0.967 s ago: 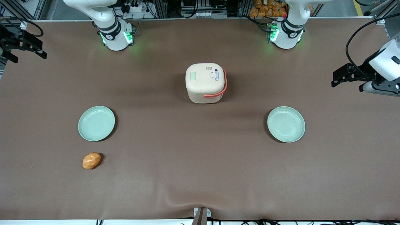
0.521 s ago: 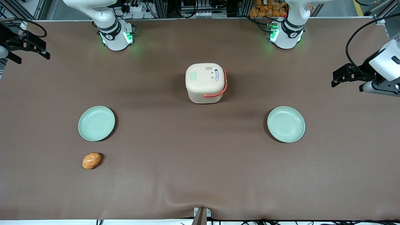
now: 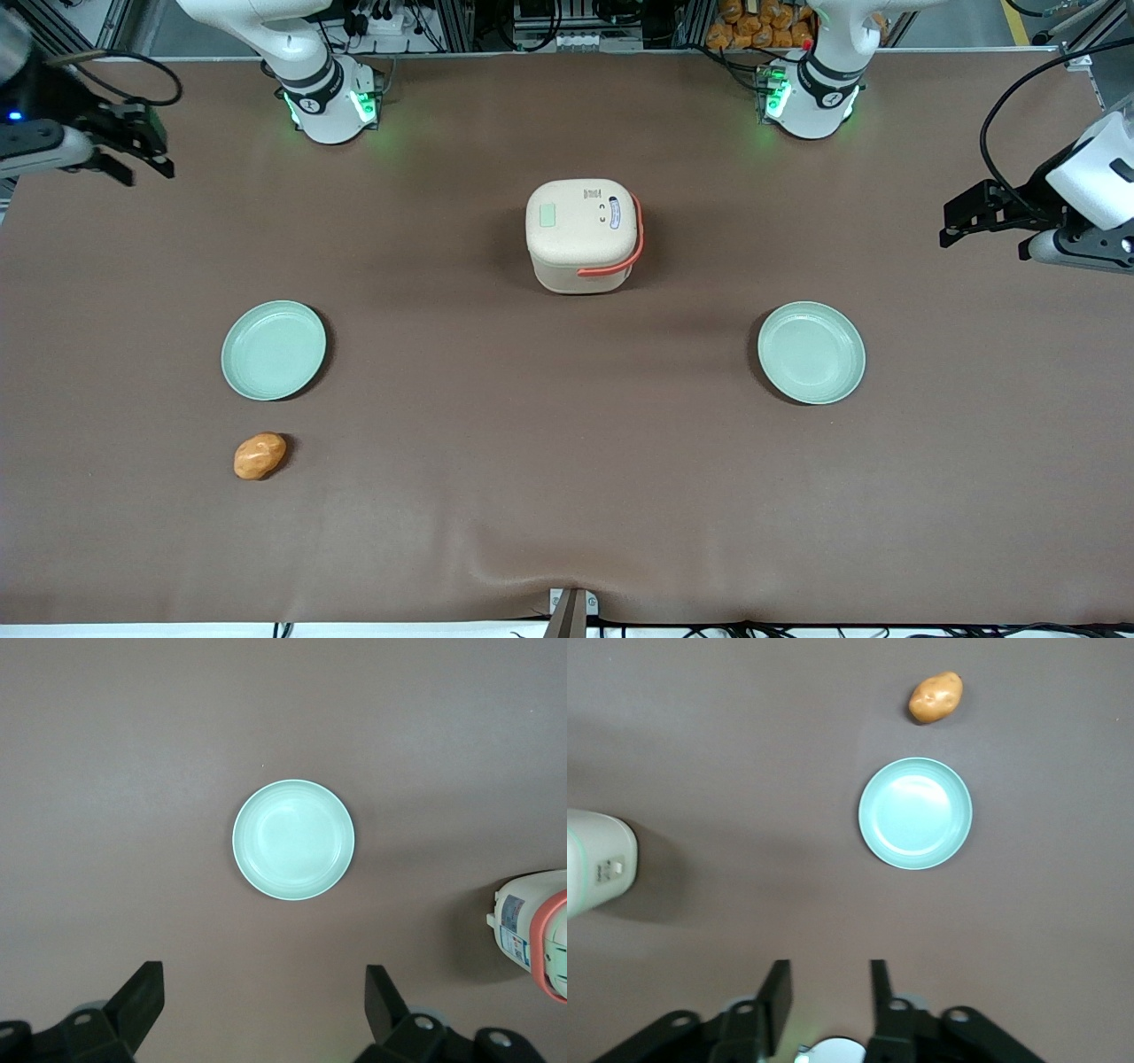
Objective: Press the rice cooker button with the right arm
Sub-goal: 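Move the right gripper, closed, over the cream rice cooker's lid button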
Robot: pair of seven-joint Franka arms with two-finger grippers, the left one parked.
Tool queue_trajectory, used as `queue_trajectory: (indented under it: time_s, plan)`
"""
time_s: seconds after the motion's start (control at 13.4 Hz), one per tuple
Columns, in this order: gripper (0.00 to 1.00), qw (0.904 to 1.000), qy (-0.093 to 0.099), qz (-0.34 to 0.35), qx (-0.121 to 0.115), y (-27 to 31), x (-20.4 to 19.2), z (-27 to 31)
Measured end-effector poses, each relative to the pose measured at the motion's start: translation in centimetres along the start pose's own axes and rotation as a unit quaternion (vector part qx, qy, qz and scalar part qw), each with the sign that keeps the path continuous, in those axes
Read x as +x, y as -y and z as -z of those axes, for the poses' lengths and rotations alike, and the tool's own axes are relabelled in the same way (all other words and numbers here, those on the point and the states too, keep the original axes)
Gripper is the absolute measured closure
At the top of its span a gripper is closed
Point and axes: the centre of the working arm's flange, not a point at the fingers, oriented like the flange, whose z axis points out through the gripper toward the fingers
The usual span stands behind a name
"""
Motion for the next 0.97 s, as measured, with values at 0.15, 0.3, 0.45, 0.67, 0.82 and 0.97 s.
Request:
queue_trajectory:
  time_s: [0.15, 0.3, 0.45, 0.67, 0.82, 0.97]
  plan:
    - [0.87, 0.9999, 0.001, -0.014, -0.006, 4.1, 0.3, -0.3]
    - [0.99, 0.9995, 0.003, -0.03, -0.01, 7.9, 0.5, -0.9]
    - [0.99, 0.9992, 0.013, -0.035, -0.014, 11.4, 0.8, -2.2]
    - [0.99, 0.9986, 0.037, -0.031, -0.023, 16.3, 1.3, -5.0]
    - [0.99, 0.9974, 0.058, -0.03, -0.031, 18.8, 1.7, -7.5]
    - [0.99, 0.9957, 0.073, -0.043, -0.037, 21.6, 2.5, -10.5]
